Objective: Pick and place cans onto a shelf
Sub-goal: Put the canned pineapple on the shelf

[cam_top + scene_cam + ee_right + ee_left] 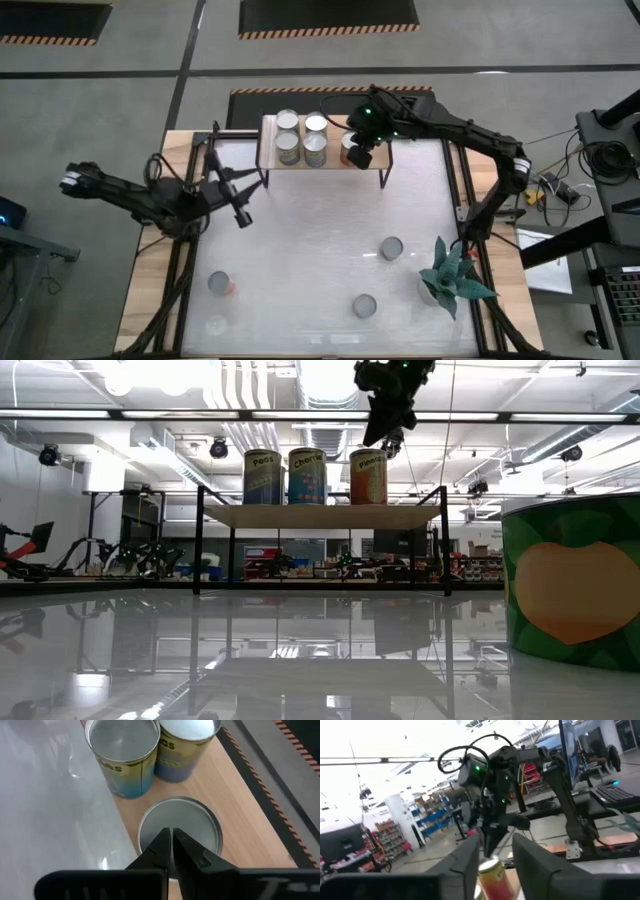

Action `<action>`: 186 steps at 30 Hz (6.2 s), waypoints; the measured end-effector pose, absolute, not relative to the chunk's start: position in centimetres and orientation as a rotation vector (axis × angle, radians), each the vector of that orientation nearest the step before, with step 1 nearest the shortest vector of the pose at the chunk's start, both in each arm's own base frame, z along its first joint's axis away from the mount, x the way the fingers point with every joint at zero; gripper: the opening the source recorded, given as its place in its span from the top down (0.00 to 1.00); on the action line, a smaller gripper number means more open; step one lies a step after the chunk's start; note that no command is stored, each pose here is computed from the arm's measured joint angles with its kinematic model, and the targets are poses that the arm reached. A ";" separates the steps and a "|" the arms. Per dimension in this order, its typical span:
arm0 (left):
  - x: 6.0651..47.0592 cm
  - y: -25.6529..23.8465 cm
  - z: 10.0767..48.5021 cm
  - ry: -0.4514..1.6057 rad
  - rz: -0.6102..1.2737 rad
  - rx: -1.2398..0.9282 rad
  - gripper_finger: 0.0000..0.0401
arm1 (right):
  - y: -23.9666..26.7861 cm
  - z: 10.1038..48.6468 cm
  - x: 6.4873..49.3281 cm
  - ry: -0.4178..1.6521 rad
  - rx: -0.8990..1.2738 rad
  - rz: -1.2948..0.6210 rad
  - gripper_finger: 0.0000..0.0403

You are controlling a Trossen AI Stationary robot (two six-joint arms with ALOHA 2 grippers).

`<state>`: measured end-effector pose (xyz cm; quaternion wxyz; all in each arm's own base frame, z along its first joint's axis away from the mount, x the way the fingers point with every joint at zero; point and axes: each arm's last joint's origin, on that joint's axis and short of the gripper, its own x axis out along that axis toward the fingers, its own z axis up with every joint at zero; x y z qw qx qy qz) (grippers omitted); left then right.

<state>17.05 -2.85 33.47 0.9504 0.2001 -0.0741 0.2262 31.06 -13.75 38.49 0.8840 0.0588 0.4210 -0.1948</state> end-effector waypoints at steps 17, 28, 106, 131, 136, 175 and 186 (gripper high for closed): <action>16.5 -2.7 33.8 -0.123 0.471 0.536 0.91 | -15.6 35.7 34.9 0.900 0.121 -0.428 0.98; 16.5 -2.7 33.6 -0.111 0.466 0.527 0.91 | -19.0 35.7 34.2 0.833 0.176 -0.611 0.98; 16.7 -2.7 33.2 -0.077 0.456 0.541 0.91 | -22.7 34.2 32.8 0.790 0.316 -0.533 0.98; 16.7 -2.7 33.1 -0.070 0.454 0.545 0.91 | -24.8 33.3 33.0 0.775 0.281 -0.644 0.98; 16.7 -2.7 33.1 -0.070 0.454 0.545 0.91 | -25.2 32.5 34.0 0.734 0.293 -0.586 0.98; 16.7 -2.7 33.1 -0.064 0.452 0.552 0.91 | -25.9 33.2 34.8 0.617 0.223 -0.572 0.98; 16.7 -2.8 33.1 -0.063 0.452 0.553 0.91 | -26.2 32.3 35.8 0.609 0.191 -0.546 0.98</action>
